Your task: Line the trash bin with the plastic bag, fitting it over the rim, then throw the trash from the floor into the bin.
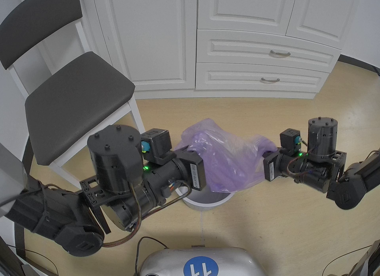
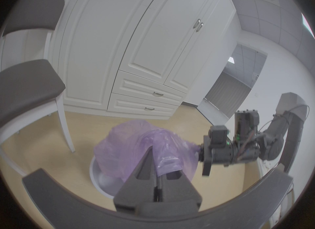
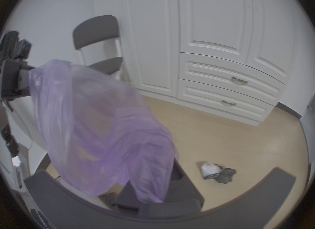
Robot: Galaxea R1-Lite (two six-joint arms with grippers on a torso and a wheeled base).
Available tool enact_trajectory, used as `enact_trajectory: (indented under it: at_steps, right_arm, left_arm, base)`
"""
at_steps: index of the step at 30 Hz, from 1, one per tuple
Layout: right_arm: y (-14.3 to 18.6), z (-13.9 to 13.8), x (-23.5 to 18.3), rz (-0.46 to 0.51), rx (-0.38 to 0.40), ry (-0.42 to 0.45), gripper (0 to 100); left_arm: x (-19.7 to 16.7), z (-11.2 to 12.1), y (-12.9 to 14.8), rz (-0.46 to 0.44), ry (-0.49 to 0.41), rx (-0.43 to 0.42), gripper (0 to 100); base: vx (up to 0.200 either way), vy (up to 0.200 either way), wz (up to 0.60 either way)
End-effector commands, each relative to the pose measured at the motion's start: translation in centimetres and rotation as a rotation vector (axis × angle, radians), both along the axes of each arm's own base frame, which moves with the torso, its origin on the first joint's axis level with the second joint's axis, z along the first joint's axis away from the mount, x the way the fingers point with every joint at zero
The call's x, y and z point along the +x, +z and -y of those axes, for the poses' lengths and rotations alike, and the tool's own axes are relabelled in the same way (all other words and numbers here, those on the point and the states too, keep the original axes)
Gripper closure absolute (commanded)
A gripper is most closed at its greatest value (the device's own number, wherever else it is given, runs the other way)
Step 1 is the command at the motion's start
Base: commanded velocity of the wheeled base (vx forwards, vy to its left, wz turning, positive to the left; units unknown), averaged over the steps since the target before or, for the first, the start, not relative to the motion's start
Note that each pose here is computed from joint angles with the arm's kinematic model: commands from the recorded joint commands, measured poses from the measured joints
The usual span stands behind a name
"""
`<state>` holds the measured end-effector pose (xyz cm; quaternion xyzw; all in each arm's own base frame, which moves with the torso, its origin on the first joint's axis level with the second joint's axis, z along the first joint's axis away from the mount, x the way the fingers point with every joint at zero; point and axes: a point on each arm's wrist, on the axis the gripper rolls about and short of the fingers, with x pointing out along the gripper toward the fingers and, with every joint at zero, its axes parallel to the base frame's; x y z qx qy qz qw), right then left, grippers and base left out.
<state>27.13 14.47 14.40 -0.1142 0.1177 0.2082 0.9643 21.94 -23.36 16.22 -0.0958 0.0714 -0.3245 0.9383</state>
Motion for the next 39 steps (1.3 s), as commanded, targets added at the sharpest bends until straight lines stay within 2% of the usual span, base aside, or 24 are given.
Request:
enact_trajectory:
  at_steps: [1,6,15,17,23,31,36,37,39]
  right_arm:
    - [-0.6,-2.0,-2.9,-0.024,0.016,0.127,100]
    - [-1.1,-3.2,-3.4,-0.052,0.028,0.155,100]
    - [-1.2,-2.6,-3.0,-0.051,0.029,0.129,100]
    - [-1.7,-2.6,-2.6,-0.067,0.023,0.126,100]
    - [-3.2,-2.6,-1.3,-0.105,0.007,0.102,100]
    - [-4.7,-3.5,-0.1,-0.173,0.049,0.108,100]
    - [-4.7,-5.4,0.6,-0.223,0.202,0.105,100]
    - [-4.7,-5.4,0.6,-0.223,0.202,0.105,100]
    - [-4.5,-6.3,0.7,-0.27,0.294,0.136,100]
  left_arm:
    - [-1.2,1.3,-0.6,-0.031,-0.017,-0.037,100]
    - [-0.7,1.4,-1.1,-0.067,-0.001,-0.059,100]
    - [0.7,1.4,-2.0,-0.102,0.033,-0.074,100]
    - [1.4,1.3,-2.8,-0.12,0.045,-0.061,100]
    - [2.9,2.1,-4.1,-0.183,0.068,-0.105,100]
    - [3.3,2.2,-5.0,-0.205,0.059,-0.099,100]
    - [4.0,1.5,-4.9,-0.203,0.083,-0.103,100]
    - [4.0,1.5,-4.9,-0.203,0.083,-0.103,100]
    - [3.9,0.9,-4.1,-0.188,0.089,-0.117,100]
  base:
    - [0.0,0.0,0.0]
    - [0.0,0.0,0.0]
    - [0.0,0.0,0.0]
    - [0.0,0.0,0.0]
    - [0.0,0.0,0.0]
    - [0.0,0.0,0.0]
    - [0.0,0.0,0.0]
    - [0.0,0.0,0.0]
    - [0.0,0.0,0.0]
